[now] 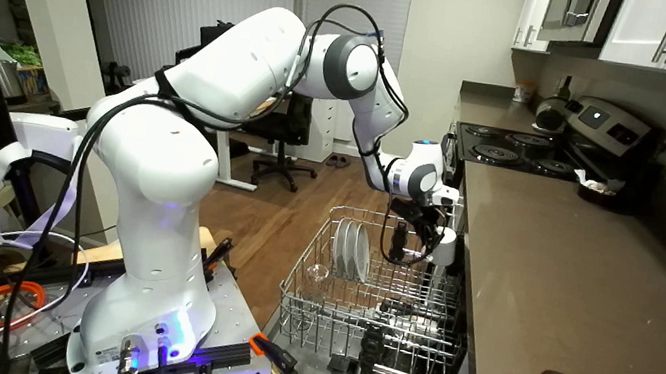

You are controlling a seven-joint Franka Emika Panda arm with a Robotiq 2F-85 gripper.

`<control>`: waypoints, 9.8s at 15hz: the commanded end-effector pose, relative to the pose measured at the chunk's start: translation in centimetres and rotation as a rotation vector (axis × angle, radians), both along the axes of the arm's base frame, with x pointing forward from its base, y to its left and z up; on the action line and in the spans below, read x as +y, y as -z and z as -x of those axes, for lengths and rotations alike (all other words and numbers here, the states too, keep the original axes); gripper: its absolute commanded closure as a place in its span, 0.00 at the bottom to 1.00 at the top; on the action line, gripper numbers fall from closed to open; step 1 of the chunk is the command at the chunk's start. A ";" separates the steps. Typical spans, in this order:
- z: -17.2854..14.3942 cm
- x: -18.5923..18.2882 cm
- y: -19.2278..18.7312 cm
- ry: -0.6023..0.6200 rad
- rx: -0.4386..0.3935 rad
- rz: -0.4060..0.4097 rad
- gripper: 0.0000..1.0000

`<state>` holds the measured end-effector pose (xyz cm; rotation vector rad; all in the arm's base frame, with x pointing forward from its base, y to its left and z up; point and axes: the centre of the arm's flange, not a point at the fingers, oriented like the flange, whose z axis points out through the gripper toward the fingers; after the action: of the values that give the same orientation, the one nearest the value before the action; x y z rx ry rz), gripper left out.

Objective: Move the cups to the back left corner of the dishwater

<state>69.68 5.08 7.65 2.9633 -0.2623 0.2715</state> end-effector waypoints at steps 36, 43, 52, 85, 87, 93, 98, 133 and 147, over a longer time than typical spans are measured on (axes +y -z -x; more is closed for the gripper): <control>-6.4 -1.6 9.4 -0.129 0.218 -0.052 0.87; -5.6 -1.8 8.5 -0.104 0.271 -0.026 0.25; -4.2 -0.8 5.8 -0.085 0.252 0.000 0.07; 20.0 4.6 -0.7 0.470 0.125 0.247 0.00; 20.9 4.6 -1.2 0.509 0.077 0.205 0.00; 23.5 4.8 -2.3 0.573 -0.060 0.060 0.00; 22.8 4.5 -1.6 0.558 -0.066 0.032 0.00; 27.9 6.2 2.0 0.668 0.157 -0.191 0.00; 29.0 5.8 2.9 0.709 0.166 -0.181 0.00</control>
<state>41.70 11.30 5.00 2.8005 -1.2974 -0.0915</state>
